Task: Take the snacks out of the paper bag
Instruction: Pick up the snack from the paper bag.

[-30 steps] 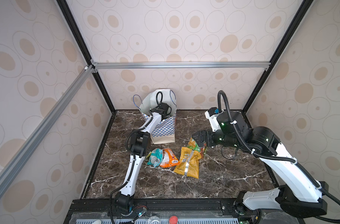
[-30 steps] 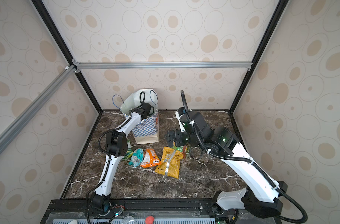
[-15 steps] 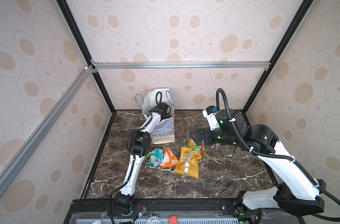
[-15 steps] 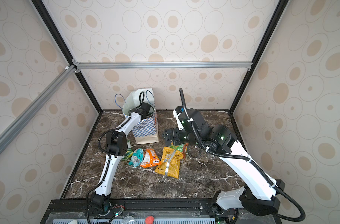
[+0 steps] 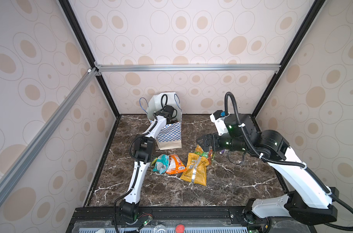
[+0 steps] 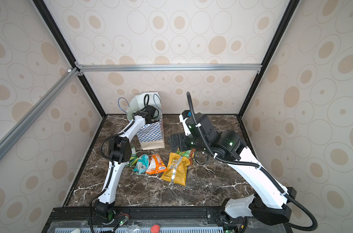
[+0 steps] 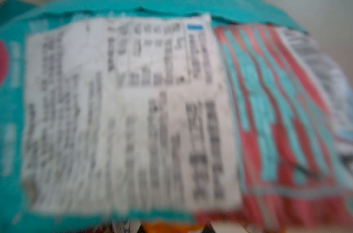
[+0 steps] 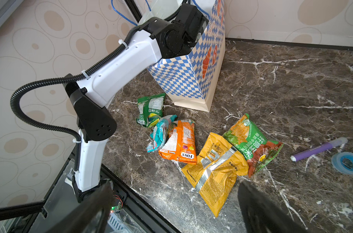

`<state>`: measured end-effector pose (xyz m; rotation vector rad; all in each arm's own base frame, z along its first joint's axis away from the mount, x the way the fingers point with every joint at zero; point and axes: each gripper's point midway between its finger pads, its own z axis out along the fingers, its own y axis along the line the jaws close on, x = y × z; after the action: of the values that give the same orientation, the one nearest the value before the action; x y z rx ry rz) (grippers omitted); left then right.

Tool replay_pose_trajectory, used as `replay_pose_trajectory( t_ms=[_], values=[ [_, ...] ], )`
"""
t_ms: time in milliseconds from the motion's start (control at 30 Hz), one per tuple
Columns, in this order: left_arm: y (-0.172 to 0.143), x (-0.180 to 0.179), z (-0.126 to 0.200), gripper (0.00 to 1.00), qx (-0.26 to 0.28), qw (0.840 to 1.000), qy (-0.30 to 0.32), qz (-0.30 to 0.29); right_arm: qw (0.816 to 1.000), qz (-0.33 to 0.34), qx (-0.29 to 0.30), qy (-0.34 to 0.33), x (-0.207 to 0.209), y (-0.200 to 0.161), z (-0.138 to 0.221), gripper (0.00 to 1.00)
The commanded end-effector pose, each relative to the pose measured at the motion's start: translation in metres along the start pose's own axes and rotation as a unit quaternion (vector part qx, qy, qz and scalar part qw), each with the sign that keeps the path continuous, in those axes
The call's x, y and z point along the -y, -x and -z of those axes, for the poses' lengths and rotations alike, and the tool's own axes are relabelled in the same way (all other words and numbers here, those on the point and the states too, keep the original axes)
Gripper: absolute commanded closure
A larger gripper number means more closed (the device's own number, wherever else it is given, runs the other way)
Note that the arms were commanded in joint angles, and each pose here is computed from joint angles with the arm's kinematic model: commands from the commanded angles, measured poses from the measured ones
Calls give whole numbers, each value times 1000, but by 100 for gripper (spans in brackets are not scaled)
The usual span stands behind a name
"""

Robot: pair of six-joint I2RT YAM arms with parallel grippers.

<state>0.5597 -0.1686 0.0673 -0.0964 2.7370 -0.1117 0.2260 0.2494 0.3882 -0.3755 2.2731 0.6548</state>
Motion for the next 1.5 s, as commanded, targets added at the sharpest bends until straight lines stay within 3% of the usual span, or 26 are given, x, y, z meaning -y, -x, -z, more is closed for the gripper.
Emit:
replay_pose_trajectory(
  t_ms=[0, 667, 933, 1467],
  values=[
    [44, 3, 77, 100, 85, 996, -16, 15, 1000, -1, 5, 9, -2, -1, 5, 0],
    [90, 15, 204, 100, 212, 974, -69, 48, 1000, -1, 10, 11, 0, -4, 11, 0],
    [99, 8, 252, 100, 265, 961, -61, 58, 1000, 4, 11, 12, -1, -4, 12, 0],
    [94, -4, 378, 100, 360, 924, -98, 86, 999, 8, 43, 1, 3, 10, 27, 0]
  ],
)
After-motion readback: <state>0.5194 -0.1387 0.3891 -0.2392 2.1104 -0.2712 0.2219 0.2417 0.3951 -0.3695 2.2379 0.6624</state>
